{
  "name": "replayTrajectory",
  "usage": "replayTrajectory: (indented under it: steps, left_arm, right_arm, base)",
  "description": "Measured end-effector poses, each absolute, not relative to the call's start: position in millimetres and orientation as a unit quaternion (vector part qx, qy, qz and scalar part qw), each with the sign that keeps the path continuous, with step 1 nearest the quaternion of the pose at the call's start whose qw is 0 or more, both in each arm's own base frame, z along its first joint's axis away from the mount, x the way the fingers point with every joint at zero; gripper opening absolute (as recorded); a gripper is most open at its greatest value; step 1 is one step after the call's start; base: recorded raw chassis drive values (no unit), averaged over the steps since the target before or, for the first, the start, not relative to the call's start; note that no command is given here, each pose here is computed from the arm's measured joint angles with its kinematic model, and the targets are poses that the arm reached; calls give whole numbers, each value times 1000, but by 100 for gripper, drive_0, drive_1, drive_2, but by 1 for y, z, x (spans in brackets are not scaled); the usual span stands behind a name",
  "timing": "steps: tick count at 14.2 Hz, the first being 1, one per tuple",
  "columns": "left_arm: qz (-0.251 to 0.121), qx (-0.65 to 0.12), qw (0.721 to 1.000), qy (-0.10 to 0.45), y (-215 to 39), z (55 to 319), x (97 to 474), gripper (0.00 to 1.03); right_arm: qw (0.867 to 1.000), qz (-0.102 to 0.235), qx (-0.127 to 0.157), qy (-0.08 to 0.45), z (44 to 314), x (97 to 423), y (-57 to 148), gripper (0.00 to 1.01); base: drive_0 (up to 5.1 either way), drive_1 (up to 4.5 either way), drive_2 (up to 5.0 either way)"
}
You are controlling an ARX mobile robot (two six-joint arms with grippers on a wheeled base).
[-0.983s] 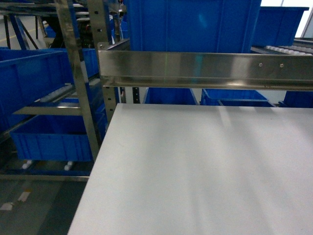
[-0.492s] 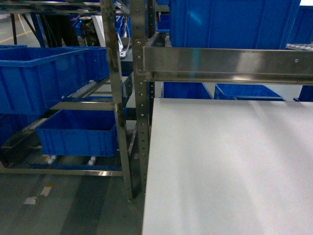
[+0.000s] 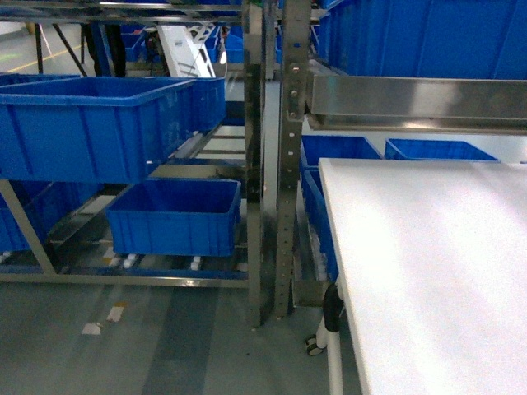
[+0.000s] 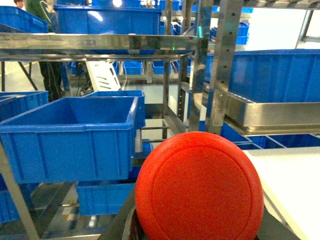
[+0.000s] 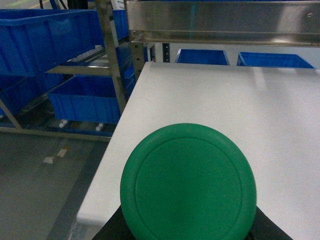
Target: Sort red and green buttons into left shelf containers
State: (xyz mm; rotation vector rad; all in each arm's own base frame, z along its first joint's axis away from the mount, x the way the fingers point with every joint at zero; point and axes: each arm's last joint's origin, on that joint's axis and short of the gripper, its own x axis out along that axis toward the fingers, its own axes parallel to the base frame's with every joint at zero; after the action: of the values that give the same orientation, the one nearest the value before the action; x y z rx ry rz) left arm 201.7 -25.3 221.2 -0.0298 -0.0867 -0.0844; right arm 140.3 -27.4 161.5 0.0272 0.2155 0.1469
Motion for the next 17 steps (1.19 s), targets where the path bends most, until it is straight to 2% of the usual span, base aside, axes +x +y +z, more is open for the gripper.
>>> replayTrajectory:
  steps: [17]
  left_arm:
    - [-41, -15, 998, -44, -25, 221, 202, 24]
  right_arm:
    - [992, 73, 13, 106, 162, 140, -27, 25]
  base:
    - [-494, 240, 240]
